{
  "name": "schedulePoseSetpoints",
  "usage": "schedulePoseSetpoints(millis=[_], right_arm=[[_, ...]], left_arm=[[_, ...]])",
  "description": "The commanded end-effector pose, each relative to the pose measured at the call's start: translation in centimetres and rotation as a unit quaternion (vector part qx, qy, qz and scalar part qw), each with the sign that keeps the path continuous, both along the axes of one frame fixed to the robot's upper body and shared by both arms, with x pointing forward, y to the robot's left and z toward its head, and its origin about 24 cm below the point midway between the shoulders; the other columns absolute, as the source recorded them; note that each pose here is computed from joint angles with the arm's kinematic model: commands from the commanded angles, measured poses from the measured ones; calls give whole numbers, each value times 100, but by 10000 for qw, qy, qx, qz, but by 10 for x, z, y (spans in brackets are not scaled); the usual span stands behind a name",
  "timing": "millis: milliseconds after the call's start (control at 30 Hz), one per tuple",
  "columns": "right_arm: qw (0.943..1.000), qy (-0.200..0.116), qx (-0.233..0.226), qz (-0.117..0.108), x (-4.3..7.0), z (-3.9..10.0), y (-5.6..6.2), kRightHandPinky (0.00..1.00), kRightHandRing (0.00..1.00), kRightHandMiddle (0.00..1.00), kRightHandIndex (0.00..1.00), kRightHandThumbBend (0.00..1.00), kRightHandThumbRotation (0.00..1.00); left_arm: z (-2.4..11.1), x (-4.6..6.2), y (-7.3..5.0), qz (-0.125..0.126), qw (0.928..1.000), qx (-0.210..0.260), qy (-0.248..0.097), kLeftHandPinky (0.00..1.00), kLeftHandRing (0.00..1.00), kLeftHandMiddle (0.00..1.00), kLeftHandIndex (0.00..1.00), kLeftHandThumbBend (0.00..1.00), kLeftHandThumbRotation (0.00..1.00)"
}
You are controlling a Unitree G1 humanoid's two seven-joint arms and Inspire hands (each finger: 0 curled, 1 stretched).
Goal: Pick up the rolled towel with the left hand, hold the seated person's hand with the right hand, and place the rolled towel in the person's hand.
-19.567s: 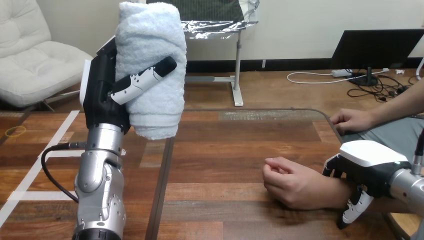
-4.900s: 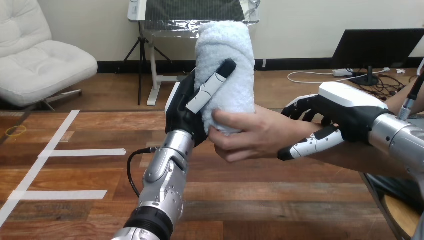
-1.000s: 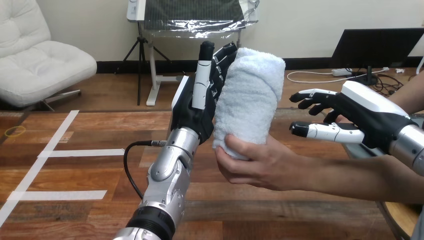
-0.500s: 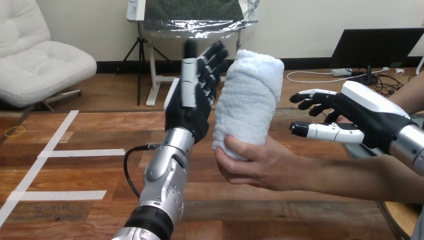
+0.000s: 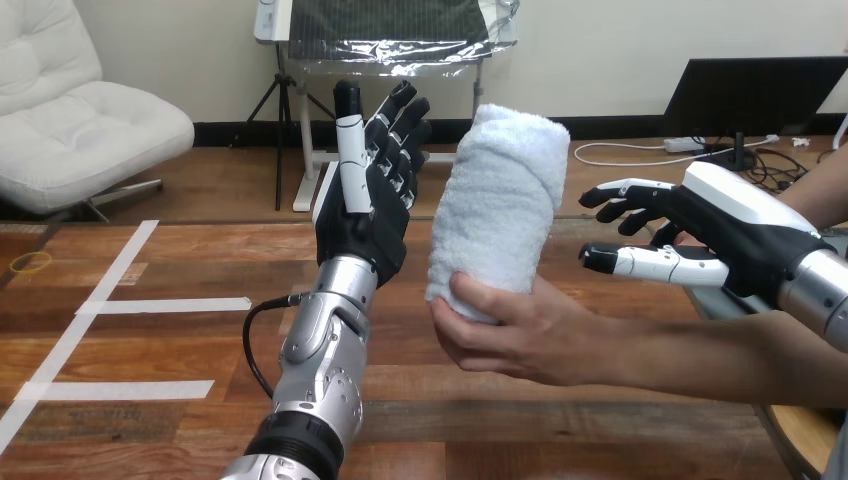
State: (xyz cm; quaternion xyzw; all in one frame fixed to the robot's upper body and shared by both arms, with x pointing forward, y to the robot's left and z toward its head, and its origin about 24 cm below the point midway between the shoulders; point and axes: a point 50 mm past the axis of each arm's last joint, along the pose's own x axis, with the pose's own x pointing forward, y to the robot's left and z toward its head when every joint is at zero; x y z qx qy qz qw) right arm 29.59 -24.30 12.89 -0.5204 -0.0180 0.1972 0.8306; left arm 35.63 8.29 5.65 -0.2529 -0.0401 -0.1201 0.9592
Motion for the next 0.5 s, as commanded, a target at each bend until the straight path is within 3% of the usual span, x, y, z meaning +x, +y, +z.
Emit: schedulePoseSetpoints(millis=[0,467], right_arm=[[9984,-536,149,-80,7,22,-1,63,77,82,85,97,100],[9984,-530,176,-67,6,22,0,62,76,81,85,100,100]], left_arm=[[47,2,-59,-520,9940,-652,-701,100,93,89,87,75,100],[48,1,-59,-382,9953,-417,-790,100,98,93,89,74,100]])
